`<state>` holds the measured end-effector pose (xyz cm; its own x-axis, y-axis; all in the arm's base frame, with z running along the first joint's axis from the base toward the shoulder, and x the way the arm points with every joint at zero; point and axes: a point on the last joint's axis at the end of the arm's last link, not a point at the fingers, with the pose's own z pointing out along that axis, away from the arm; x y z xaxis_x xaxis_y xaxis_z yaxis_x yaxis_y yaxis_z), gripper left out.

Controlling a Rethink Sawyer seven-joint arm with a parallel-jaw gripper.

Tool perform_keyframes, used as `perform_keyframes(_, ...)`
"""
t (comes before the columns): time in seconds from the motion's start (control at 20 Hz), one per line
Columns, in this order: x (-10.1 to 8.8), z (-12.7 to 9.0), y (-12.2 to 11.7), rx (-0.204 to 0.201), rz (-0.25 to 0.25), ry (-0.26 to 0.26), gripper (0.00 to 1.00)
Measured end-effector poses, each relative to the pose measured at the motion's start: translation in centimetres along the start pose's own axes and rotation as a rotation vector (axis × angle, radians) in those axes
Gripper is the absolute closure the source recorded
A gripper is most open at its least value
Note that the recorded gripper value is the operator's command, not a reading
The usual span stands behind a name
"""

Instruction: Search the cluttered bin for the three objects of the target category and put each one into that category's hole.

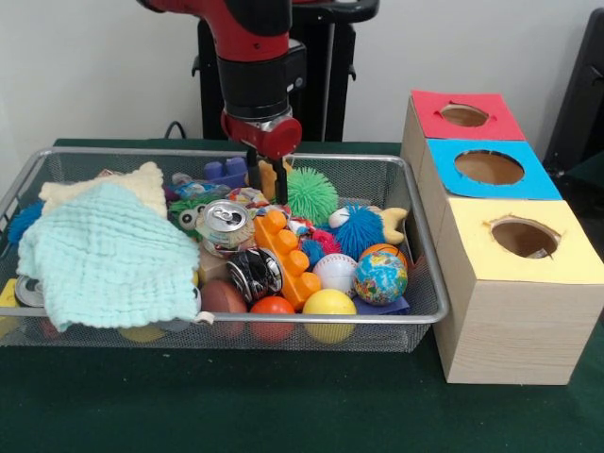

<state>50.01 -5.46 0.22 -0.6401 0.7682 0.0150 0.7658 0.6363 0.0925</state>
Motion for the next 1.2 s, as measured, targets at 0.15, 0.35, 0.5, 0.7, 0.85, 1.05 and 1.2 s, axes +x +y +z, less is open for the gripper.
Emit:
perform_keyframes(0.15, -0.2, -0.5, 0.5, -0.005, -0.008, -0.013, 0.00)
perform_keyframes(0.35, -0.3, -1.4, 1.3, -0.010, -0.021, -0.030, 0.00)
perform_keyframes(0.5, -0.4, -2.0, 2.0, -0.016, -0.033, -0.045, 0.00)
perform_keyframes(0.7, -0.4, -2.1, 2.1, -0.017, -0.034, -0.048, 0.00)
perform_keyframes(0.85, -0.3, -1.7, 2.0, -0.014, -0.033, -0.041, 0.00)
perform_keyframes(1.05, -0.1, -1.0, 1.7, -0.003, -0.032, -0.033, 0.00)
perform_keyframes(1.2, 0.1, -0.6, 1.4, 0.015, -0.040, -0.035, 0.00)
